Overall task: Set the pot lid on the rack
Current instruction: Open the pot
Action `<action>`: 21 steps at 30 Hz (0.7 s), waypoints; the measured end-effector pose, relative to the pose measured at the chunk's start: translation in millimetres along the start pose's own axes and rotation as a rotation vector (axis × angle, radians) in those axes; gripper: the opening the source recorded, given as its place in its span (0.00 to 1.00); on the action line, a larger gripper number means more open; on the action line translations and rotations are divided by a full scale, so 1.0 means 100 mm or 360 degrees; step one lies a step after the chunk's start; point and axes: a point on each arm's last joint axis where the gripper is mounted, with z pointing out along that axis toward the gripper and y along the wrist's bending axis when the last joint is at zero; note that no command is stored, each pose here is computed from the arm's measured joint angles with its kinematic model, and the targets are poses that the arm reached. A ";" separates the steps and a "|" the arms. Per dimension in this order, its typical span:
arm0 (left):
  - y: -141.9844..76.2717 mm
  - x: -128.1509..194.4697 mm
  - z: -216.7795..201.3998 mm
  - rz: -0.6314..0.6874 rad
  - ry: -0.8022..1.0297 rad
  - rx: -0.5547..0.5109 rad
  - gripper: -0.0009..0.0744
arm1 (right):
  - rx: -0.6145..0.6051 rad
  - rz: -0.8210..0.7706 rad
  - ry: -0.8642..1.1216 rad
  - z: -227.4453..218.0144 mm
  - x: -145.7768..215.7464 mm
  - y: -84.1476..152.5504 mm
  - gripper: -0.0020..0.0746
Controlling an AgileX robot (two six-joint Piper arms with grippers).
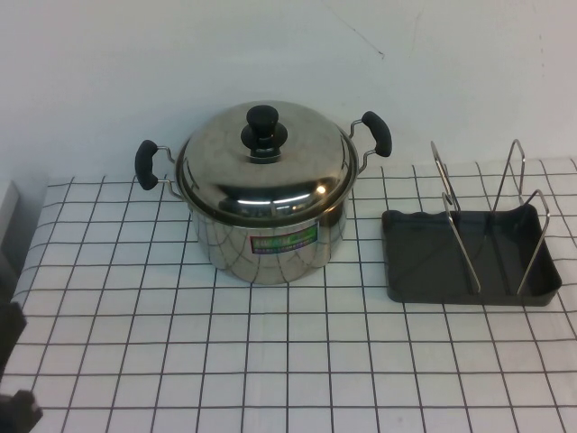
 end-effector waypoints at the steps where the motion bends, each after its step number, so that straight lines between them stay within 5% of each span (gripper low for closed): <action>1: 0.00 -0.01 0.05 0.0045 0.0026 0.0012 0.01 | -0.0021 -0.0021 -0.0019 0.01 0.01 0.02 0.02; 11: -0.12 -0.62 0.73 0.0031 -0.0064 0.0234 0.01 | -0.0164 -0.0110 -0.0080 0.04 0.03 0.11 0.02; 21: -0.30 -0.88 1.67 0.0548 0.0023 0.0438 0.01 | -0.0173 -0.0117 -0.0084 0.04 0.03 0.12 0.02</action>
